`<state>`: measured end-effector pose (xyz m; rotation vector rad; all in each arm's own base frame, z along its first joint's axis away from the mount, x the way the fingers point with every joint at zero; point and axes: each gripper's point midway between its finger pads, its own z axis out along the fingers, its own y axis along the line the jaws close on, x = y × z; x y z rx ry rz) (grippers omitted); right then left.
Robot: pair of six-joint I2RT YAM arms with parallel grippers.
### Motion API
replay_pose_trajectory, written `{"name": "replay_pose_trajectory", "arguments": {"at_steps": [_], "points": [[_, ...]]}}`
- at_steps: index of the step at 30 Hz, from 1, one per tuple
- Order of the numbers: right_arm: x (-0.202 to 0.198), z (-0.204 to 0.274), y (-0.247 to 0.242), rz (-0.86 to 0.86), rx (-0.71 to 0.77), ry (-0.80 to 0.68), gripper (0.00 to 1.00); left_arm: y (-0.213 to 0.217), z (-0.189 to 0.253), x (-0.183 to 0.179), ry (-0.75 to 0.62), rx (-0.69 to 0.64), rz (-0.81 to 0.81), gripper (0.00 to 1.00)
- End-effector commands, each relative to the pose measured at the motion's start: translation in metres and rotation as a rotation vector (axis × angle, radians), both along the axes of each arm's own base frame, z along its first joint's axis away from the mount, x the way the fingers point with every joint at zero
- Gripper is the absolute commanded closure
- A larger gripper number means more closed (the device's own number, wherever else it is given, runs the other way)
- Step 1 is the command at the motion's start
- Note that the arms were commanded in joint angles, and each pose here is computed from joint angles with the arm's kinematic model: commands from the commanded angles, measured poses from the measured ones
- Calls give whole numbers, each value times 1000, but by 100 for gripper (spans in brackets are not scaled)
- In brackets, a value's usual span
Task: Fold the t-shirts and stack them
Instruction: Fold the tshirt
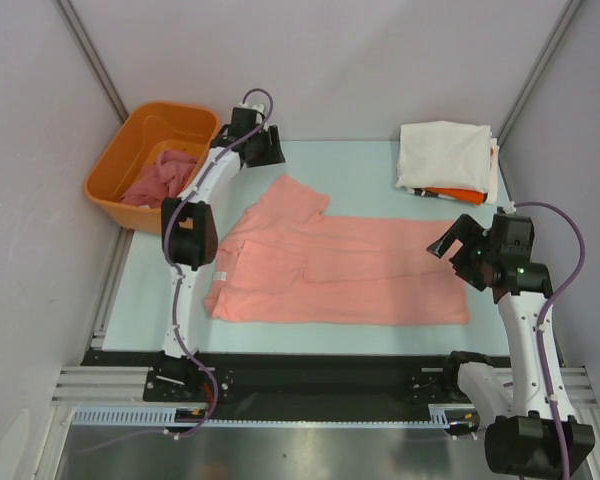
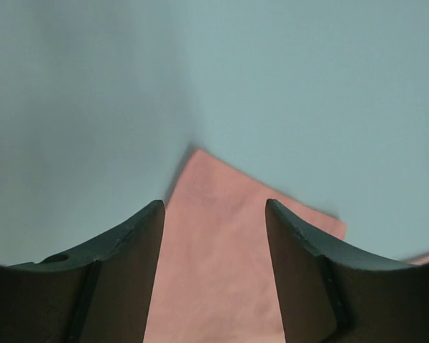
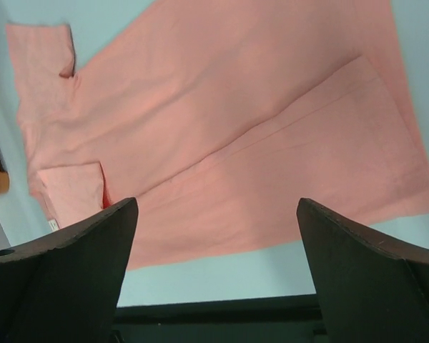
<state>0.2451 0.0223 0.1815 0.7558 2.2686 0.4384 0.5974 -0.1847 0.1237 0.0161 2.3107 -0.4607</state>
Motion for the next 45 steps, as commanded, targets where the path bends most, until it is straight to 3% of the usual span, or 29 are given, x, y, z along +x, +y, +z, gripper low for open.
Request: {"name": "replay_pose_trajectory", "arguments": {"at_steps": [1, 7, 14, 16, 17, 20, 23, 26, 31, 37, 45], "points": [[0, 23, 8, 62, -49, -55, 0, -9, -7, 17, -1, -13, -48, 35], [-3, 25, 8, 80, -70, -65, 0, -6, -58, 27, 45, -1, 7, 35], [4, 19, 4, 74, -92, -54, 0, -12, -93, 12, 115, 11, -11, 45], [9, 15, 2, 72, -100, -43, 0, -16, -98, 10, 116, 23, -27, 51], [11, 15, -2, 58, -116, -43, 0, -19, -100, 8, 123, 7, -45, 64], [25, 7, -15, 14, -149, -12, 0, -20, -99, 8, 121, 3, -55, 85], [50, -12, -26, -9, -110, 30, 0, -18, -101, 9, 127, -15, -56, 100], [77, -39, -40, -37, -69, 97, 0, -15, -102, 8, 134, -25, -46, 100], [129, -69, -81, -132, -135, 198, 4, -15, -102, 8, 135, -35, -49, 99], [192, -73, -113, -178, -214, 201, 18, -15, -104, 8, 142, -43, -46, 100], [225, -118, -139, -189, -297, 291, 32, -14, -104, 11, 146, -60, -41, 100]]}}
